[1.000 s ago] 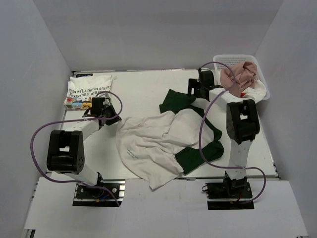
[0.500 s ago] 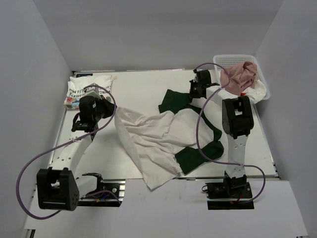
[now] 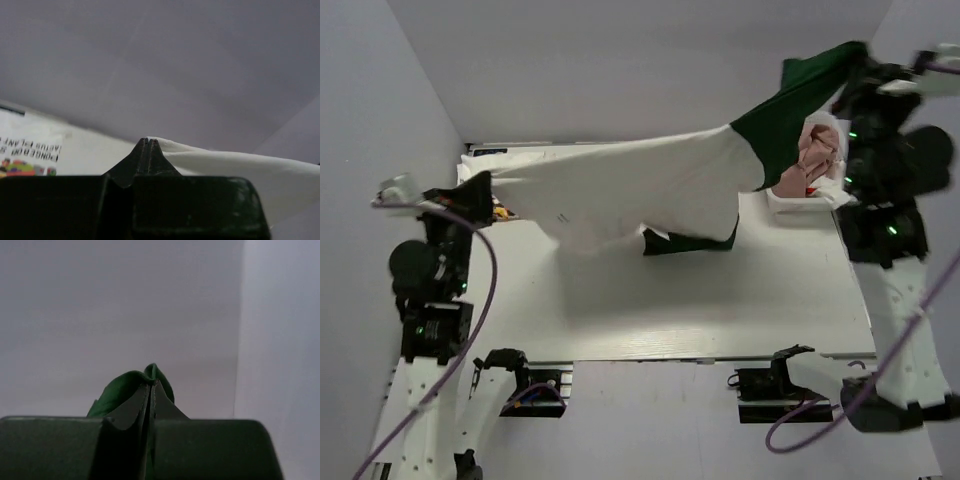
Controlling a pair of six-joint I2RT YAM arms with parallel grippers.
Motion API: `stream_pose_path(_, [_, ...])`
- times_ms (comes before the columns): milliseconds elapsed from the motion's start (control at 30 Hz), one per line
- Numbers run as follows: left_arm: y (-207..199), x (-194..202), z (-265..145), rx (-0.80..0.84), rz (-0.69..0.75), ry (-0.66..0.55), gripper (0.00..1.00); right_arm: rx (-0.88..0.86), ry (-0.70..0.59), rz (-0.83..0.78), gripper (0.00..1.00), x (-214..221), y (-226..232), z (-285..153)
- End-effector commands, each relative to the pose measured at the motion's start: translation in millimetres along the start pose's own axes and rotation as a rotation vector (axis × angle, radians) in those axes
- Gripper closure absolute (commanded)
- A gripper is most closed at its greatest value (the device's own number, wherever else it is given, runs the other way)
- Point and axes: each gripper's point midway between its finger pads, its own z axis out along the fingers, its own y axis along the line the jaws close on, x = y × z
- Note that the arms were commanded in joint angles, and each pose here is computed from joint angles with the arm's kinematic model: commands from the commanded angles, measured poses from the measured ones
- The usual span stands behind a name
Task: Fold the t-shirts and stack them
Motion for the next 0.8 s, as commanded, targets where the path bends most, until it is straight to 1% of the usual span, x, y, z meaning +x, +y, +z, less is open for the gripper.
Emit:
stream_pose_path(0, [0, -63, -39, -0.098, -0.013, -0.168, 1.0, 0.106, -0.173, -0.041, 1.0, -71, -31, -25])
stream_pose_path(33, [-4, -74, -47, -0.093, -0.016, -0.194, 1.0, 0.094, -0.246, -0.021, 1.0, -104, -38, -48])
stream_pose_path(67, [-16, -95, -59, -0.064, -0.015, -0.244, 1.0, 0.085, -0.273, -0.025, 1.0, -117, -39, -56])
stream_pose_path(100, [-20, -101, -67, -0.059, -0.016, -0.252, 1.0, 0.07, -0.353, -0.006, 1.0, -153, -44, -77])
stream_pose_path(167, [-39, -133, -92, -0.003, -0.005, -0.325, 1.0, 0.037, -0.408, -0.002, 1.0, -181, -46, -101])
stream_pose_path(200, [-42, -141, -99, -0.004, -0.003, -0.34, 1.0, 0.026, -0.456, 0.006, 1.0, -207, -50, -117])
stream_pose_path(233, [-48, -152, -109, 0.013, 0.002, -0.372, 1.0, 0.01, -0.48, 0.002, 1.0, -218, -50, -126])
stream_pose_path(267, [-57, -169, -123, 0.032, 0.008, -0.41, 1.0, -0.009, -0.531, 0.007, 1.0, -239, -52, -143])
stream_pose_path(300, [-61, -176, -130, 0.04, 0.007, -0.424, 1.0, -0.016, -0.568, 0.006, 1.0, -253, -54, -154])
stream_pose_path(333, [-70, -193, -145, 0.062, 0.02, -0.47, 1.0, -0.028, -0.595, 0.0, 1.0, -262, -55, -165])
stream_pose_path(367, [-75, -202, -154, 0.076, 0.016, -0.494, 1.0, -0.034, -0.616, 0.001, 1.0, -269, -56, -171])
stream_pose_path(433, [-82, -216, -163, 0.084, 0.024, -0.515, 1.0, -0.024, -0.663, 0.002, 1.0, -285, -62, -186])
stream_pose_path(467, [-84, -219, -162, 0.083, 0.036, -0.518, 1.0, -0.024, -0.679, 0.008, 1.0, -289, -62, -187])
stream_pose_path(500, [-85, -220, -152, 0.076, 0.037, -0.506, 1.0, -0.018, -0.688, 0.003, 1.0, -292, -63, -188])
stream_pose_path(567, [-87, -224, -143, 0.071, 0.047, -0.501, 1.0, -0.01, -0.696, -0.016, 1.0, -292, -61, -180])
stream_pose_path(600, [-86, -221, -132, 0.061, 0.05, -0.483, 1.0, 0.008, -0.683, -0.018, 1.0, -288, -62, -172])
stream_pose_path(633, [-83, -215, -110, 0.043, 0.054, -0.451, 1.0, 0.019, -0.668, -0.022, 1.0, -281, -61, -162])
stream_pose_path(667, [-86, -209, -96, 0.061, 0.062, -0.423, 1.0, 0.046, -0.659, -0.033, 1.0, -276, -63, -155])
stream_pose_path(700, [-84, -202, -81, 0.059, 0.067, -0.396, 1.0, 0.052, -0.608, -0.056, 1.0, -255, -55, -128])
stream_pose_path(733, [-80, -190, -62, 0.052, 0.072, -0.362, 1.0, 0.051, -0.564, -0.074, 1.0, -236, -49, -111])
stream_pose_path(767, [-73, -173, -34, 0.038, 0.079, -0.31, 1.0, 0.06, -0.512, -0.099, 1.0, -213, -46, -93])
